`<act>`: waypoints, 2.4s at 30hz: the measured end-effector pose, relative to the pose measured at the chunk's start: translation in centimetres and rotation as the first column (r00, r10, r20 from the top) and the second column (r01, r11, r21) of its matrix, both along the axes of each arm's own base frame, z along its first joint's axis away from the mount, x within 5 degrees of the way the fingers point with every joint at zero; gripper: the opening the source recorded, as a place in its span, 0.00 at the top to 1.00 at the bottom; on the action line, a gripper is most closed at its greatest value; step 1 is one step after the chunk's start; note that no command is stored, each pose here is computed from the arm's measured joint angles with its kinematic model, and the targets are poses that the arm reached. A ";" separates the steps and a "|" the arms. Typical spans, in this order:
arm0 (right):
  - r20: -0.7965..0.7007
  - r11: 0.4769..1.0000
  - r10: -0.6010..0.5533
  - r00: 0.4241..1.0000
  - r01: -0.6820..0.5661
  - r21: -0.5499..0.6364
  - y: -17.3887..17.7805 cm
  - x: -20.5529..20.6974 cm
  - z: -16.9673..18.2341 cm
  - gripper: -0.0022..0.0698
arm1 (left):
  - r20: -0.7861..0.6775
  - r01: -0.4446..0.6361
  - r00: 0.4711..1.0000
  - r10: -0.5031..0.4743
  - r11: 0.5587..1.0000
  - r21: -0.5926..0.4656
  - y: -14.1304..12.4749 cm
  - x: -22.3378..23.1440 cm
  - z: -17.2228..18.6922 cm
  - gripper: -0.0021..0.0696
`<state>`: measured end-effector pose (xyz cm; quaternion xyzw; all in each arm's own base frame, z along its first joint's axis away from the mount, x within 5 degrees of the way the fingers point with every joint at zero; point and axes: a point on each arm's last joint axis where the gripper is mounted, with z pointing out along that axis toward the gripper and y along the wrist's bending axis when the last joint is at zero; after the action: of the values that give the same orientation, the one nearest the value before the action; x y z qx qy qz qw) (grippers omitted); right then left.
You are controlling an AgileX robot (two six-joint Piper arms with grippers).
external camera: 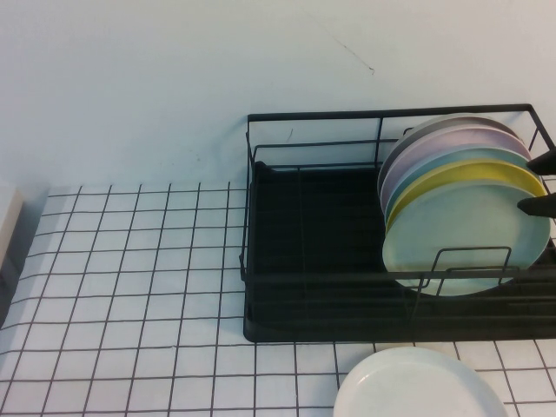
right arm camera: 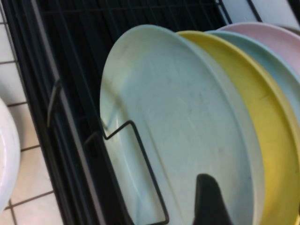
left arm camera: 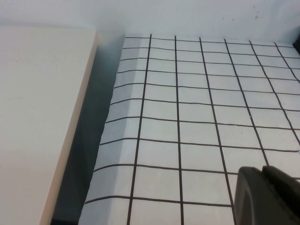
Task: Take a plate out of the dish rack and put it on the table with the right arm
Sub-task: Grasp the plate from the shelf, then place the plate from the table
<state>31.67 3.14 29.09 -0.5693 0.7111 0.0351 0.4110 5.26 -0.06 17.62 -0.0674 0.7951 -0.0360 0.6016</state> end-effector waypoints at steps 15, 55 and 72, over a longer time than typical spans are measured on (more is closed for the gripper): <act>-0.004 1.000 -0.018 1.000 0.018 -0.012 -0.3 2.9 -3.9 0.46 | 0.000 0.000 1.000 0.000 1.000 0.000 0.0 0.0 0.0 0.97; -0.591 0.872 -0.181 0.786 0.406 0.273 1.9 -13.0 6.4 0.87 | 0.000 0.000 1.000 0.000 1.000 0.000 0.0 0.0 0.0 0.97; -0.732 0.876 -0.153 0.664 0.434 0.210 1.8 -9.8 -7.1 0.87 | 0.000 0.000 1.000 0.000 1.000 0.000 0.0 0.0 0.0 0.98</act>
<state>21.82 4.93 21.99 -0.3013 0.8762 0.3106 0.2119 5.26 -0.06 17.62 -0.0674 0.7951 -0.0360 0.6016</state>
